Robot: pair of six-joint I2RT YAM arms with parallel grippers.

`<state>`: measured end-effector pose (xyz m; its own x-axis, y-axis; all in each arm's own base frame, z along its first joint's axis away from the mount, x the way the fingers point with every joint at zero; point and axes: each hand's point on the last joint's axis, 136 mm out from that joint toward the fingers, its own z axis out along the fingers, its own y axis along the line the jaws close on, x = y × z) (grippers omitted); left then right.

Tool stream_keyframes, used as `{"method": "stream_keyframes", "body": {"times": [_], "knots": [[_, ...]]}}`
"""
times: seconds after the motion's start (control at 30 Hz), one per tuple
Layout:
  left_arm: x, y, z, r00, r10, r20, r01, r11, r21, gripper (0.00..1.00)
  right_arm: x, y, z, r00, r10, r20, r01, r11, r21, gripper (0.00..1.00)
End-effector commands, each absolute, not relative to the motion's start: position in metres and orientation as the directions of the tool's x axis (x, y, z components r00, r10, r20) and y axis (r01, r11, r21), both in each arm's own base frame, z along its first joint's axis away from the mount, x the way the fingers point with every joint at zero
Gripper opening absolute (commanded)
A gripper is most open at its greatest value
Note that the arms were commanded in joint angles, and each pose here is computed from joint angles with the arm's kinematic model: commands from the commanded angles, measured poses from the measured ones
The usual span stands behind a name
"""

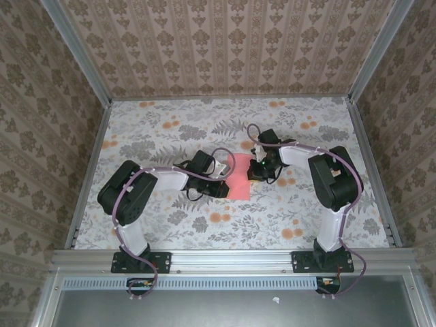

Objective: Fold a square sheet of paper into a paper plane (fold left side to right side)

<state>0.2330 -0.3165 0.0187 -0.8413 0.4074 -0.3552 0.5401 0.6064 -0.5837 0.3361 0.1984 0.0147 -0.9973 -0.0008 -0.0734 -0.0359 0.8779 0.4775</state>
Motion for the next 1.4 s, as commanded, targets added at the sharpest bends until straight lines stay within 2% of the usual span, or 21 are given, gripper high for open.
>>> {"method": "stream_keyframes", "body": {"times": [0.0,0.27,0.43,0.6,0.9,1.07,1.37], "knots": [[0.215,-0.291,-0.017,-0.857,0.448,-0.256,0.513,0.692,-0.507,0.11,0.345,0.172,0.011,-0.995,0.020,-0.095,-0.018,0.924,0.382,0.00],[0.217,-0.296,-0.010,-0.850,0.447,-0.280,0.526,0.685,-0.504,0.11,0.340,0.203,0.054,-0.983,0.005,-0.185,-0.095,0.844,0.527,0.00],[0.217,-0.295,-0.009,-0.849,0.446,-0.284,0.528,0.686,-0.501,0.11,0.326,0.241,0.049,-0.988,-0.041,-0.147,-0.122,0.794,0.596,0.00],[0.221,-0.299,-0.004,-0.847,0.442,-0.296,0.532,0.679,-0.506,0.12,0.322,0.254,0.027,-0.994,-0.062,-0.094,-0.105,0.805,0.584,0.00],[0.230,-0.322,0.030,-0.826,0.434,-0.359,0.562,0.606,-0.563,0.13,0.315,0.235,0.000,-0.997,-0.076,-0.020,-0.077,0.878,0.473,0.00],[0.230,-0.335,0.038,-0.824,0.432,-0.367,0.564,0.556,-0.611,0.13,0.313,0.231,-0.003,-0.996,-0.083,-0.013,-0.079,0.888,0.453,0.00],[0.239,-0.342,0.028,-0.822,0.438,-0.364,0.566,0.555,-0.610,0.13,0.311,0.232,-0.004,-0.996,-0.089,-0.003,-0.081,0.888,0.453,0.00]]}}
